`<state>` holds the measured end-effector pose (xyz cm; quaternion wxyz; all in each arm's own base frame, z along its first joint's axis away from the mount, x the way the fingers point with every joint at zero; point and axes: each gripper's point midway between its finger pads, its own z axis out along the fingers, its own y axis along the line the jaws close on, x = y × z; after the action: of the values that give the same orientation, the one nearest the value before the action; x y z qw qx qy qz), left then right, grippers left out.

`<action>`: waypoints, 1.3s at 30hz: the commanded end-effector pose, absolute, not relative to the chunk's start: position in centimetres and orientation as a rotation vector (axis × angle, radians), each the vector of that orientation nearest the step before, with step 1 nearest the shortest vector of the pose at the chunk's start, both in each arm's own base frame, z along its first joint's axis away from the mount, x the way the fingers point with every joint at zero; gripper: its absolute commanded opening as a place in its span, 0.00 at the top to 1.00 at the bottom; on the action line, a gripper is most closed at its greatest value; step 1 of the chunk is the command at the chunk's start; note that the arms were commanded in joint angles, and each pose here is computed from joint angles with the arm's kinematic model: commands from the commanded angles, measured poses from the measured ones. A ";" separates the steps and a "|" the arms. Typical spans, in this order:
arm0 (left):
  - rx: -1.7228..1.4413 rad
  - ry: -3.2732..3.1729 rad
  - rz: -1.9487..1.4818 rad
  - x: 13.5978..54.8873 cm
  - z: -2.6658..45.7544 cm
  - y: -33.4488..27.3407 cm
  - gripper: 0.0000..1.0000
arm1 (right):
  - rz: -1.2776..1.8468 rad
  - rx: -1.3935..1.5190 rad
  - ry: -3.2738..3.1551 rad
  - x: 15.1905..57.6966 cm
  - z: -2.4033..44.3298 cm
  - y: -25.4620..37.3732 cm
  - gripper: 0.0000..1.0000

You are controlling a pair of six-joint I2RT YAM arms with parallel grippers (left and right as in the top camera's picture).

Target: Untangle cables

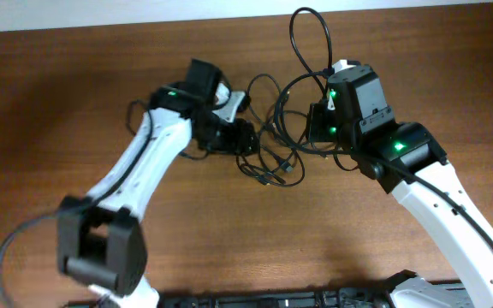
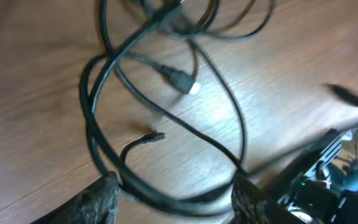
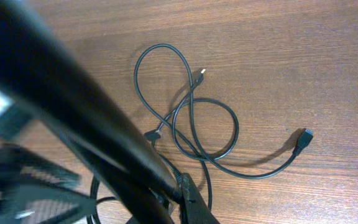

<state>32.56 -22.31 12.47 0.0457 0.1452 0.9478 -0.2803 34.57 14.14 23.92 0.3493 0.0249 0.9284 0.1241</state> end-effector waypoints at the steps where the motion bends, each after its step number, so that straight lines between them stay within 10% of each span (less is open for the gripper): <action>1: 0.416 3.033 -0.877 31.9 7.8 -22.7 0.48 | 0.324 0.073 2.396 34.6 24.5 14.2 0.96; 2: 0.409 3.058 -0.874 31.8 7.0 -22.7 0.51 | 0.324 0.073 2.397 34.6 24.4 14.1 0.96; 3: 0.388 3.114 -0.834 31.8 5.0 -22.2 0.85 | 0.305 0.077 2.413 34.3 24.1 13.9 0.96; 5: 0.365 3.120 -0.777 32.3 4.6 -21.2 1.00 | 0.255 0.092 2.427 34.1 23.8 13.1 0.96; 17: -0.398 3.028 -0.873 37.0 5.3 -4.0 1.00 | -0.167 0.769 2.513 31.0 20.8 -6.5 0.96; 29: -0.469 2.896 -0.915 38.4 7.1 -1.3 1.00 | -0.112 1.496 2.243 23.1 20.1 -20.6 0.96; 39: 0.144 2.895 -0.795 36.3 11.5 -10.0 1.00 | 0.424 0.825 2.033 33.5 27.9 -16.9 0.96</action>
<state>37.27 -7.72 11.79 0.0691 -0.0209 0.9475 -0.3114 31.27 -18.22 24.08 0.3705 0.3889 0.8353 0.1171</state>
